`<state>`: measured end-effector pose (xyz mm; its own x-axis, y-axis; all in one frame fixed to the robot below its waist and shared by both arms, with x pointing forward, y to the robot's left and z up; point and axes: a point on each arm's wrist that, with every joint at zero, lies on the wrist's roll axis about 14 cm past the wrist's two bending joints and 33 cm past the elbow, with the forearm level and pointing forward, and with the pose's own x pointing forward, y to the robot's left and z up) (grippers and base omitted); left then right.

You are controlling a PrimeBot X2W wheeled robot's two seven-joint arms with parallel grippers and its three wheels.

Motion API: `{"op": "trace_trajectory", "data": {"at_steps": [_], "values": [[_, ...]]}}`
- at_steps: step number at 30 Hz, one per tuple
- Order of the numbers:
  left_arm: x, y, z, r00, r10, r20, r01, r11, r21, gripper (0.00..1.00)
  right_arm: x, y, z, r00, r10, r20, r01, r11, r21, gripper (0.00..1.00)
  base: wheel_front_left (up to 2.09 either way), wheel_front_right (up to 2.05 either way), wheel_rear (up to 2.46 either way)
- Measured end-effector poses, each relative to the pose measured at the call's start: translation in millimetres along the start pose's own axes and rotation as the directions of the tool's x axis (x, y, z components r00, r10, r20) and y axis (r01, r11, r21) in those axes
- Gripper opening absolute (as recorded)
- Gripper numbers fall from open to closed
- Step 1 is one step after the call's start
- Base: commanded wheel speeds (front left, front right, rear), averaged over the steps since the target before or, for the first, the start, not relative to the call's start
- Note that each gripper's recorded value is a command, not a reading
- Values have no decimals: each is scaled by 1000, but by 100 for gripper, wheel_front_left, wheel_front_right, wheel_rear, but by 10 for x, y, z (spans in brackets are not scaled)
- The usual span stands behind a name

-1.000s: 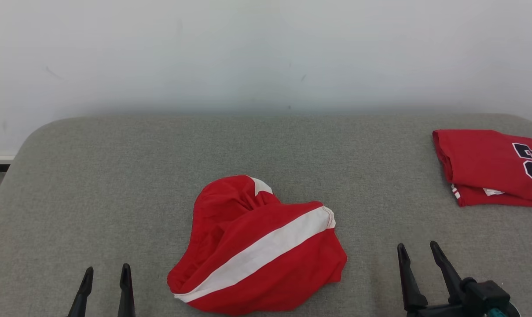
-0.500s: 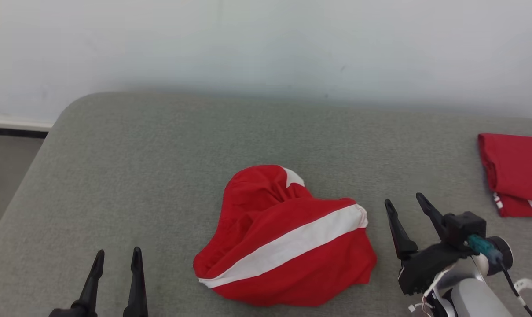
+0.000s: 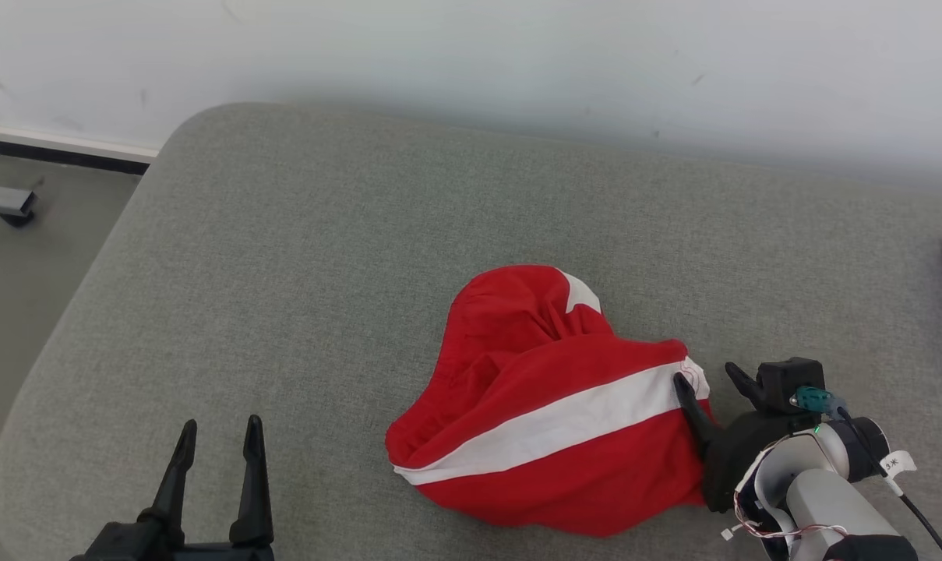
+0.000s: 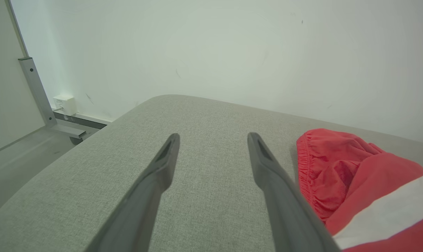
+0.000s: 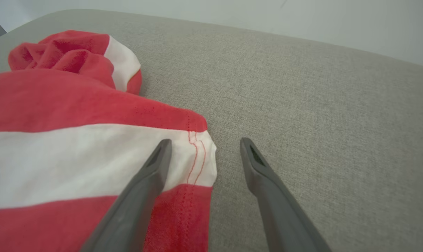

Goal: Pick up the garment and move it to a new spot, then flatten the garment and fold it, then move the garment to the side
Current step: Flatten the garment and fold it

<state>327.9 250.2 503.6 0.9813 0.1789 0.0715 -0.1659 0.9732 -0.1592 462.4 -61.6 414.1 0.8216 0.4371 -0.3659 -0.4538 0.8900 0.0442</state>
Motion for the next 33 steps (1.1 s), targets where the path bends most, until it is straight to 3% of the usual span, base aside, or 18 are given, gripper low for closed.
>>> {"op": "trace_trajectory", "data": {"at_steps": [5,6,8,16,33], "values": [[26,21,-33,1000,7,-12,-7,1000,3,100,116,24,-220,995,9,-94,-8,1000,13,100,0,0,0],[28,27,-36,1000,10,-13,-10,1000,3,100,139,47,-231,995,16,-101,-14,1000,17,81,0,0,0],[25,41,-51,1000,15,-18,-15,1000,4,100,179,93,-225,995,27,-98,-25,999,26,0,0,0,0],[26,11,-62,1000,4,-20,-4,1000,2,100,141,135,-214,997,36,-75,-33,999,40,0,0,0,0],[-6,-216,-84,997,-72,-19,71,997,-23,100,-366,-423,475,972,-71,225,76,997,-10,0,0,0,0]]}}
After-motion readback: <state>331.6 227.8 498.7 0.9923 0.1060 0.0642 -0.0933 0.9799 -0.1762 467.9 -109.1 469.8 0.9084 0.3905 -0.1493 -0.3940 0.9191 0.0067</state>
